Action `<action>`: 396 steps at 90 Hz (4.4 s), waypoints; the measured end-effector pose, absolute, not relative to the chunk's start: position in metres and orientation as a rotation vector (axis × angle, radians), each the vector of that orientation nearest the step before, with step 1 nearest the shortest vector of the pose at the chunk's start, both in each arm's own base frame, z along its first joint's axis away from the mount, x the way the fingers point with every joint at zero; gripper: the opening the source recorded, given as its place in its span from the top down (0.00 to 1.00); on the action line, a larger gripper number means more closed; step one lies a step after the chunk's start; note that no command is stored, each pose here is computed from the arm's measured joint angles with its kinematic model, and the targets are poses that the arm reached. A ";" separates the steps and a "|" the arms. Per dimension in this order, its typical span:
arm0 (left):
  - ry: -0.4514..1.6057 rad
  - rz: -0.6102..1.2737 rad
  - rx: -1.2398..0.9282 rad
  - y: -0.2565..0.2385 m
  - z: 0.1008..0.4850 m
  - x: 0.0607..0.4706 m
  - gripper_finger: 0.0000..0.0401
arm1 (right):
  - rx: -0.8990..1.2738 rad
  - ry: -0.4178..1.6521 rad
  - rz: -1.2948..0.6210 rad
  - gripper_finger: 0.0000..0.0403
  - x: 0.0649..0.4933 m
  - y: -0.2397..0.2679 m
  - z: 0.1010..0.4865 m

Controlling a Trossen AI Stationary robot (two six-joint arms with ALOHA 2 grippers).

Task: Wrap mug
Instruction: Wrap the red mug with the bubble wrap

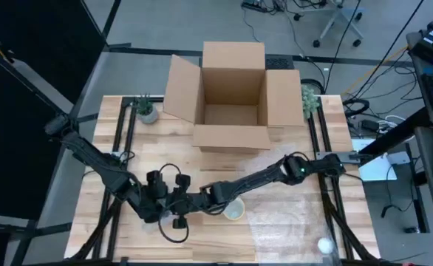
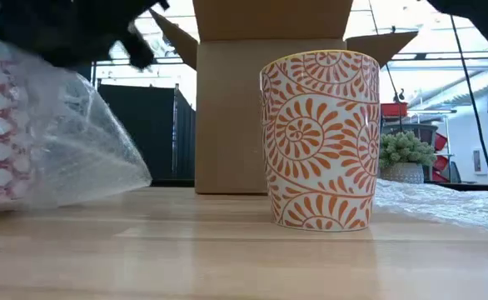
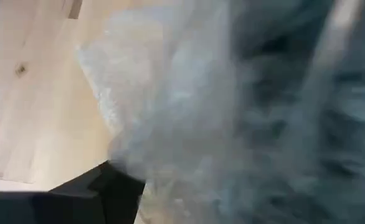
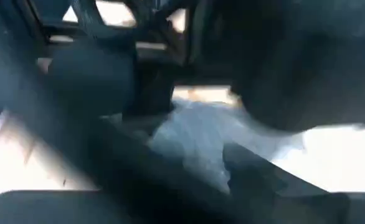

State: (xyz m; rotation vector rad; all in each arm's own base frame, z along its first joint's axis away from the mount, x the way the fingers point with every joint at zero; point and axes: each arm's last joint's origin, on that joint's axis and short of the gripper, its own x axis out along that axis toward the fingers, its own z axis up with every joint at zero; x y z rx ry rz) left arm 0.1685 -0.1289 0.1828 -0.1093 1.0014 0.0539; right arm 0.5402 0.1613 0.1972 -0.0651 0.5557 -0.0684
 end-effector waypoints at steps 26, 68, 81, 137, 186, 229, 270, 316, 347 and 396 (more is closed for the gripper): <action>1.016 0.036 -0.107 -0.132 0.211 0.170 0.33 | -0.057 0.585 -0.076 0.75 0.540 0.161 0.192; 1.030 0.020 -0.127 -0.136 0.273 0.171 0.33 | -0.071 0.595 -0.071 0.75 0.539 0.161 0.190; 1.028 0.024 -0.104 -0.134 0.299 0.160 0.33 | -0.086 0.597 -0.067 0.75 0.539 0.161 0.189; 0.930 0.157 -0.187 -0.135 0.232 0.149 0.33 | -0.098 0.602 -0.061 0.75 0.539 0.161 0.188; 0.966 0.205 -0.207 -0.133 0.192 0.146 0.33 | -0.139 0.577 -0.023 0.75 0.528 0.167 0.220; 0.968 0.154 -0.222 -0.138 0.207 0.149 0.33 | -0.061 0.541 -0.060 0.75 0.545 0.163 0.185; 0.939 0.152 -0.081 -0.130 0.232 0.150 0.33 | -0.088 0.535 -0.053 0.75 0.545 0.164 0.185; 0.943 0.162 -0.177 -0.127 0.178 0.145 0.33 | -0.130 0.567 -0.047 0.75 0.523 0.158 0.241; 0.929 0.139 -0.185 -0.129 0.179 0.147 0.33 | -0.182 0.866 -0.152 0.75 0.503 0.129 0.233; 0.928 0.124 -0.198 -0.130 0.180 0.148 0.33 | -0.150 0.631 0.074 0.79 0.525 0.157 0.225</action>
